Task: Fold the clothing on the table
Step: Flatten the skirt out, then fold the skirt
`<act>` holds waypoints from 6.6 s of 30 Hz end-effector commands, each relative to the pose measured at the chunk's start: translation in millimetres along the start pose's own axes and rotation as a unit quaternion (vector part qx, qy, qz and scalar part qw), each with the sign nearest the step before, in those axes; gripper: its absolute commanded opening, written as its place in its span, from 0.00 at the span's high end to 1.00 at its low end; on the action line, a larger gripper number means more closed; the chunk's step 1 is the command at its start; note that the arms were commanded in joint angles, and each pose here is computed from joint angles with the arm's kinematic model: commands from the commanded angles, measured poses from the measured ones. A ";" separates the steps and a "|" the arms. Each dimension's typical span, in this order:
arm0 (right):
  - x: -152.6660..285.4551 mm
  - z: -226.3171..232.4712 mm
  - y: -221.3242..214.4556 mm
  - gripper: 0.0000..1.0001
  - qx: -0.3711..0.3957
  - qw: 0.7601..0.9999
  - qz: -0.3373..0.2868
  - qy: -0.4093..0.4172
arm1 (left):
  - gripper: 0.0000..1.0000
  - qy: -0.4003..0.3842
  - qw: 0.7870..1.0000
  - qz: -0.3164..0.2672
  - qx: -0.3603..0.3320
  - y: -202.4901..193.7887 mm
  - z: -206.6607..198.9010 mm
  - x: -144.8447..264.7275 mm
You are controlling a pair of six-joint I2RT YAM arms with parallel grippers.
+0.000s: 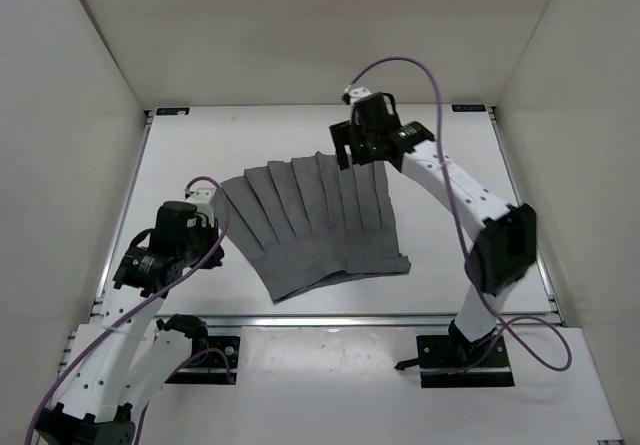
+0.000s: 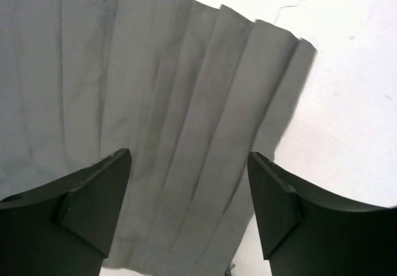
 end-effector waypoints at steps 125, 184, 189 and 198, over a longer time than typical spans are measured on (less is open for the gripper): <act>62.2 -114.9 36.7 1.00 -0.166 0.972 -0.116 0.123 | 1.00 -0.139 0.968 -0.103 0.179 226.1 -56.9 -108.5; 95.3 -68.5 -153.1 1.00 -0.315 0.944 0.003 0.098 | 0.98 -0.161 0.963 -0.011 0.215 87.2 -48.0 -102.3; 53.7 -89.3 -147.3 1.00 -0.342 0.936 0.026 0.079 | 0.97 -0.142 0.962 0.000 0.231 103.8 -34.5 -141.1; 19.4 -104.6 -108.2 0.62 -0.343 0.931 -0.029 0.123 | 0.46 -0.173 0.946 -0.017 0.274 134.4 -25.1 -176.7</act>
Point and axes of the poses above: each gripper's point midway between its finger pads, its own x axis back along the fingers, its own z axis along the line the jaws close on, y = z × x, the point moved 4 cm from there along x, back along the fingers, and after that the axes turned 6 degrees about x, right-handed, at the moved point
